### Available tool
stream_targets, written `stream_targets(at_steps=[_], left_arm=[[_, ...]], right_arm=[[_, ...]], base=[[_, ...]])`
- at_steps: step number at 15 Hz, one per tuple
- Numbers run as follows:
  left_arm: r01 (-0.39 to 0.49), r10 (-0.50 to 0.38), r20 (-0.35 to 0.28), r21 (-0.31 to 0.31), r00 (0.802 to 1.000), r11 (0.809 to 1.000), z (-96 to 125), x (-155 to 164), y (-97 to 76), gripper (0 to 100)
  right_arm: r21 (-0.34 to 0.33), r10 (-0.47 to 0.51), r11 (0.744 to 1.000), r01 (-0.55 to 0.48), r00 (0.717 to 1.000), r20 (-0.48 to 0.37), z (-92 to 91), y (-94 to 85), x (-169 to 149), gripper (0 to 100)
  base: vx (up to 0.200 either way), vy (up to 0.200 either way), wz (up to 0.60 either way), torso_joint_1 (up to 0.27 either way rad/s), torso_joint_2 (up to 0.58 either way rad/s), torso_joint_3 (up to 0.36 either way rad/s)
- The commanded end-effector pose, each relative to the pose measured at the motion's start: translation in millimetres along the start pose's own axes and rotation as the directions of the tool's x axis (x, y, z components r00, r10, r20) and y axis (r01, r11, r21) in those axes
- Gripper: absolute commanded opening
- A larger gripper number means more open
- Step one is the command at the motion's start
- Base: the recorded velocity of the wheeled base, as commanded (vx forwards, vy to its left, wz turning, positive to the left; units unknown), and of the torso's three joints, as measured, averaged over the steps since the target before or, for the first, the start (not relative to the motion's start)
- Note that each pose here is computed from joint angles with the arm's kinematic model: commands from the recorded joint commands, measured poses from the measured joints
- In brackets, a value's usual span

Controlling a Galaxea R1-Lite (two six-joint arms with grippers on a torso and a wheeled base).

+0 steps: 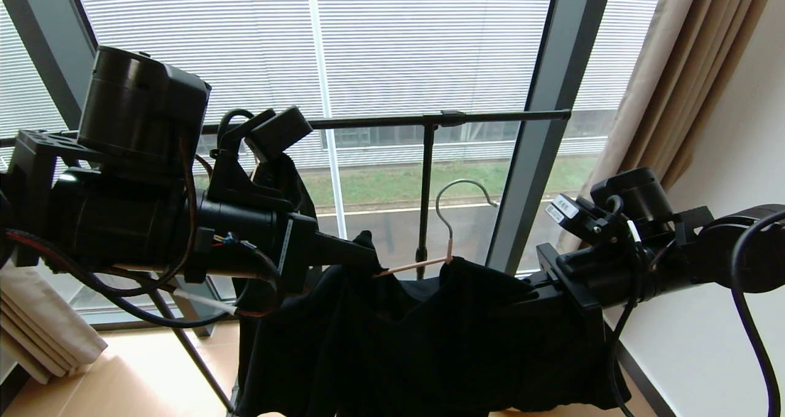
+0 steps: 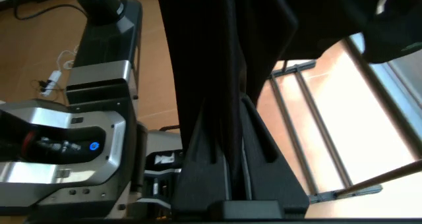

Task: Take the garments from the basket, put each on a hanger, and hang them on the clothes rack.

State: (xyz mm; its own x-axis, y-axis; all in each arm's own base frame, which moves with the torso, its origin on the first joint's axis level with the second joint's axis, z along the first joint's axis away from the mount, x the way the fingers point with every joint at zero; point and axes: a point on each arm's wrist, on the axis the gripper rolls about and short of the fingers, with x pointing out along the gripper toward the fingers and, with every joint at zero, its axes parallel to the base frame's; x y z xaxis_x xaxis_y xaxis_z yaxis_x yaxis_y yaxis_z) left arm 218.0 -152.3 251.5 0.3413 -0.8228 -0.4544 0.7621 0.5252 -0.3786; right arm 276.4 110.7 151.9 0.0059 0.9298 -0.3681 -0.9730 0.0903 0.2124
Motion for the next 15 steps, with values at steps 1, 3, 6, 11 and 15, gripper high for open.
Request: stream_targets(at_steps=[1,3,6,11,15], left_arm=[[0.007,-0.007,-0.006,0.007,1.000,1.000,0,3,-1.4,0],[0.013,-0.013,-0.010,0.017,1.000,1.000,0,4,-3.5,0],[0.012,-0.012,-0.017,0.045,1.000,0.999,-1,8,-7.2,0],[-0.001,0.003,-0.032,0.062,0.999,0.998,-4,13,-8.8,100],[-0.069,0.067,0.038,0.059,0.997,0.996,-4,-18,-7.5,100]], right_arm=[[0.002,-0.005,1.000,0.005,1.000,0.003,-4.8,2.1,-2,0],[-0.010,-0.009,1.000,0.009,1.000,0.008,-5.0,2.0,-2,0],[-0.024,-0.010,1.000,0.011,1.000,0.016,-8.3,2.5,-1,0],[-0.076,-0.022,0.997,0.026,0.999,0.041,-15.4,2.3,1,0],[-0.075,-0.027,0.997,0.030,0.999,0.044,-15.7,1.5,0,0]], base=[[0.000,0.000,0.00,0.000,0.00,0.000],[0.000,0.000,0.00,0.000,0.00,0.000],[0.000,0.000,0.00,0.000,0.00,0.000],[0.000,0.000,0.00,0.000,0.00,0.000],[0.000,0.000,0.00,0.000,0.00,0.000]])
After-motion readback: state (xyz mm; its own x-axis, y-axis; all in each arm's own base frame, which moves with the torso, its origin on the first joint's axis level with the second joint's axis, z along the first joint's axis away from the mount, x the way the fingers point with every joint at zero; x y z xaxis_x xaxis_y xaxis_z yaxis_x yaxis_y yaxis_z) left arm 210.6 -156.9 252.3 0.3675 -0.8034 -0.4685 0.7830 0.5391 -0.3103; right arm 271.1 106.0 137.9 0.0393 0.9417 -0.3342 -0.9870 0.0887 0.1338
